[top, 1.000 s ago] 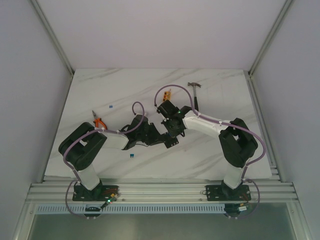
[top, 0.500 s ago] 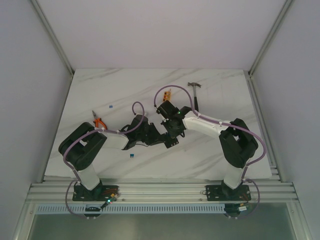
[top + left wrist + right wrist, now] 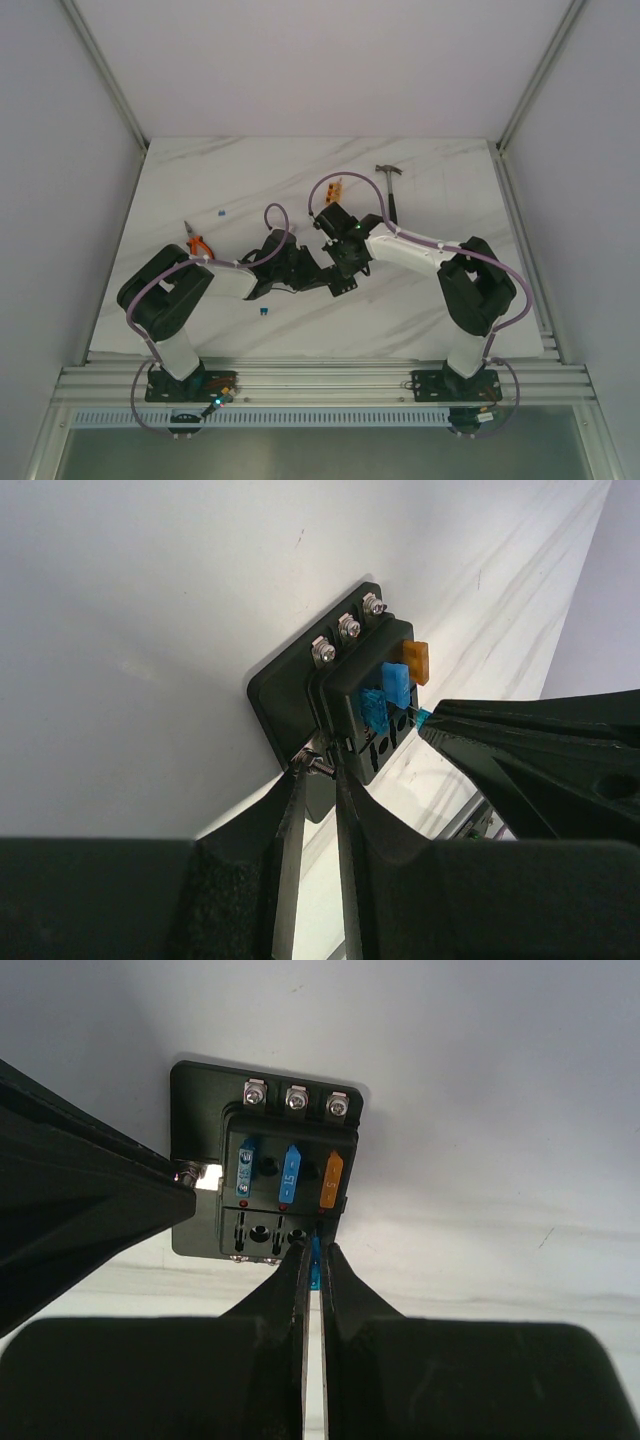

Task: Snap on the fuse box
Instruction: Install the fuse at the fuse box base.

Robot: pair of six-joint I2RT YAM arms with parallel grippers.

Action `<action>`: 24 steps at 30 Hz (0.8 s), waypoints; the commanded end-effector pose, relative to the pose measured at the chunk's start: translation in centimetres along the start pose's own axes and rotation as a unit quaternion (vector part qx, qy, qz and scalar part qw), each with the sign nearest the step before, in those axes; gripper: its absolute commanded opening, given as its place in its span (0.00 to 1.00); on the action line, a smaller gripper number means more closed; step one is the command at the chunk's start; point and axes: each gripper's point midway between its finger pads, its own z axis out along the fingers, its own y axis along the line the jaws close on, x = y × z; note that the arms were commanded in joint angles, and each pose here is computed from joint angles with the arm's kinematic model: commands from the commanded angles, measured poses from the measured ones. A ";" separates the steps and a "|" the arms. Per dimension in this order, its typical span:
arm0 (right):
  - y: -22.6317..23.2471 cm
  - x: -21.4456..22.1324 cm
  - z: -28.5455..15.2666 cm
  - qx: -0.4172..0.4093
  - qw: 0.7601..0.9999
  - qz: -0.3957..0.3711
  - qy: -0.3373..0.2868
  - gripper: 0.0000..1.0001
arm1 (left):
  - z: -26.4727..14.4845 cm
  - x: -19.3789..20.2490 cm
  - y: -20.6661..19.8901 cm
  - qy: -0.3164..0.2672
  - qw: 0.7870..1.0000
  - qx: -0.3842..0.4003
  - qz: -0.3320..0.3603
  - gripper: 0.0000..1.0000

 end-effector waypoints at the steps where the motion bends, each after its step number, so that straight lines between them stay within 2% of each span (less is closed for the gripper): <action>1: 0.0 1.1 0.8 0.006 1.000 -0.002 0.014 0.00 | 0.0 0.4 1.0 0.007 1.000 -0.023 -0.004 0.27; 18: -0.2 2.6 1.8 0.016 1.000 0.011 0.019 0.00 | -0.1 0.4 1.0 0.006 1.000 -0.023 -0.005 0.27; 20: -0.4 2.7 1.7 0.021 1.000 0.012 0.020 0.03 | -0.1 0.3 0.9 0.006 1.000 -0.023 -0.005 0.27; 24: -0.1 2.2 1.0 0.013 1.000 0.017 0.010 0.17 | -0.1 0.4 0.9 0.006 1.000 -0.022 -0.004 0.27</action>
